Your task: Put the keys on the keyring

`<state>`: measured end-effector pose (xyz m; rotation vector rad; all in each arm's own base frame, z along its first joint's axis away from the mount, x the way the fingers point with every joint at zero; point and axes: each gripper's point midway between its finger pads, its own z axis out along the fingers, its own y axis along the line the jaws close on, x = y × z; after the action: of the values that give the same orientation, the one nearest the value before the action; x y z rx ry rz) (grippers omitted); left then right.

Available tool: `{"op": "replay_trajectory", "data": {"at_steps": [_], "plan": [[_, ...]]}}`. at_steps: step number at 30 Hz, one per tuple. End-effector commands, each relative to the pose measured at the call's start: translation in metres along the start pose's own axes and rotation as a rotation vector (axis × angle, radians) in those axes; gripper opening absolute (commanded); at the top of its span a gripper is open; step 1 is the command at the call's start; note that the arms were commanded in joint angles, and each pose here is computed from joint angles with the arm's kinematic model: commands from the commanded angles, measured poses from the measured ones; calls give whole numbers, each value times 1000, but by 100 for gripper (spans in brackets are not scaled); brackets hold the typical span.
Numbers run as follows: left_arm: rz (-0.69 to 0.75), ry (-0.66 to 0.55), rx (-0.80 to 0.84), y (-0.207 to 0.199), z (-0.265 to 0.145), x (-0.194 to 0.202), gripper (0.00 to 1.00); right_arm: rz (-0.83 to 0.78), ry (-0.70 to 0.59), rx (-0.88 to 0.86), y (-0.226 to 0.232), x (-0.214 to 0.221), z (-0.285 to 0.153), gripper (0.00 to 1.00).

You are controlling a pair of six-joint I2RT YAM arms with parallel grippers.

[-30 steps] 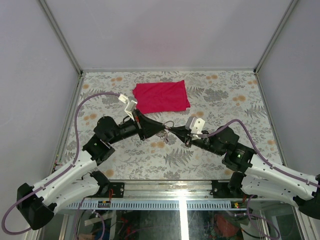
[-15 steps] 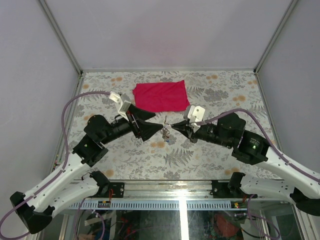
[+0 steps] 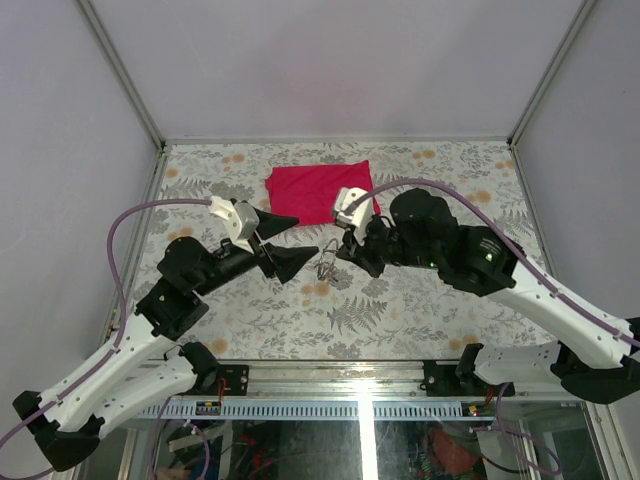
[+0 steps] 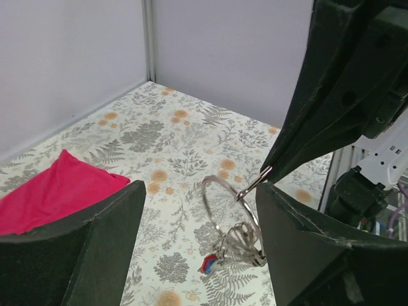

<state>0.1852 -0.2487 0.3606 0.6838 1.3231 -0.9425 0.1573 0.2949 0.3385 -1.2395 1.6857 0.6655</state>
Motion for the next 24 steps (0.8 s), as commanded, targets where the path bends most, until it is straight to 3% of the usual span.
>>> {"op": "replay_trajectory", "data": {"at_steps": [1, 11, 24], "plan": [[94, -55, -40, 4, -2, -21, 71, 71, 34, 3, 0, -10, 3, 0], [190, 13, -30, 2, 0, -5, 69, 220, -26, -111, -13, -19, 3, 0], [378, -21, -50, -11, 8, -17, 69, 325, -51, -220, -2, -32, 4, 0]]}}
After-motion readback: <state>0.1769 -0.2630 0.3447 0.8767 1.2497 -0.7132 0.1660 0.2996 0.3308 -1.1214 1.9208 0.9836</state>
